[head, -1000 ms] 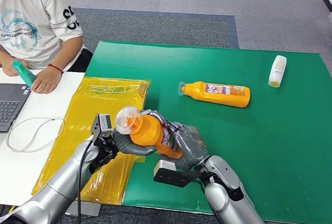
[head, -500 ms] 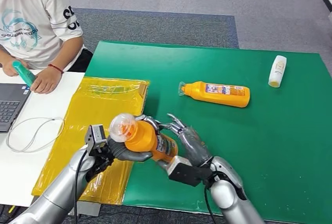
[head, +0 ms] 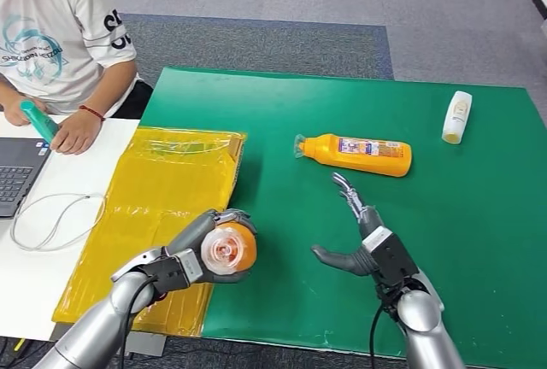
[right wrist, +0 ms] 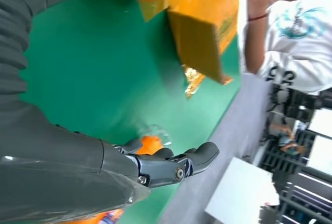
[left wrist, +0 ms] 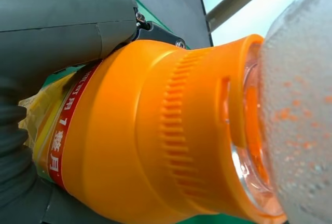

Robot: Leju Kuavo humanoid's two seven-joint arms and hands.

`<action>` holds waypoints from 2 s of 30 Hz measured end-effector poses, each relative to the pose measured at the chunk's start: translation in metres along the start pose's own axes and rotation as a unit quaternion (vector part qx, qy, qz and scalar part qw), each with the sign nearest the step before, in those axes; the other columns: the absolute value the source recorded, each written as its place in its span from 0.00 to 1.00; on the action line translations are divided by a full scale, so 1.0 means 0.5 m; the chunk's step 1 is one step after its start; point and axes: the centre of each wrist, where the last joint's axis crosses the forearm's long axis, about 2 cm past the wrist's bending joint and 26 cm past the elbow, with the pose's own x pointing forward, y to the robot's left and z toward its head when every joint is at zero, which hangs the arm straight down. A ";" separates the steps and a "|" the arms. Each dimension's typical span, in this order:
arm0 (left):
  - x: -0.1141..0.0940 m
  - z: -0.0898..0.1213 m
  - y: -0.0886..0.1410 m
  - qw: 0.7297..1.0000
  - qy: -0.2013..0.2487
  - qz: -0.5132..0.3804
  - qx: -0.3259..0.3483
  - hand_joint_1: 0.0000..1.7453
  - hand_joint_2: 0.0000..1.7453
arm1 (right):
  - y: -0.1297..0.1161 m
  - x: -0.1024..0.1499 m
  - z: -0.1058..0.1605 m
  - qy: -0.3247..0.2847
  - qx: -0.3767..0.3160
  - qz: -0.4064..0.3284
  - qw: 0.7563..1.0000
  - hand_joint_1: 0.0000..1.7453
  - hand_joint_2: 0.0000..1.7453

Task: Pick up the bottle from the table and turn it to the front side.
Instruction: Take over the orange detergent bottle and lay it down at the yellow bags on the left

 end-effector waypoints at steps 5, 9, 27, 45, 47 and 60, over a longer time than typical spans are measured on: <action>0.013 -0.010 -0.002 1.000 -0.007 -0.029 0.006 1.00 1.00 | -0.001 -0.012 0.011 0.022 -0.003 0.021 1.000 0.00 1.00; 0.028 -0.021 0.021 0.998 -0.006 -0.057 0.011 1.00 1.00 | -0.001 -0.022 0.011 0.034 -0.008 0.033 0.999 0.00 1.00; 0.142 -0.084 0.446 0.981 0.112 -0.034 -0.153 1.00 1.00 | 0.027 -0.049 -0.060 0.031 0.016 0.025 0.999 0.00 1.00; 0.156 -0.102 0.516 0.821 0.392 -0.035 -0.414 1.00 1.00 | 0.107 -0.024 -0.169 0.028 0.090 0.013 0.995 0.00 1.00; 0.143 -0.099 0.509 0.818 0.398 -0.056 -0.411 1.00 1.00 | 0.109 -0.024 -0.169 0.031 0.088 0.016 0.996 0.00 1.00; 0.035 -0.095 0.416 0.840 0.376 -0.164 -0.356 1.00 1.00 | 0.108 -0.016 -0.165 0.030 0.069 0.031 0.997 0.00 1.00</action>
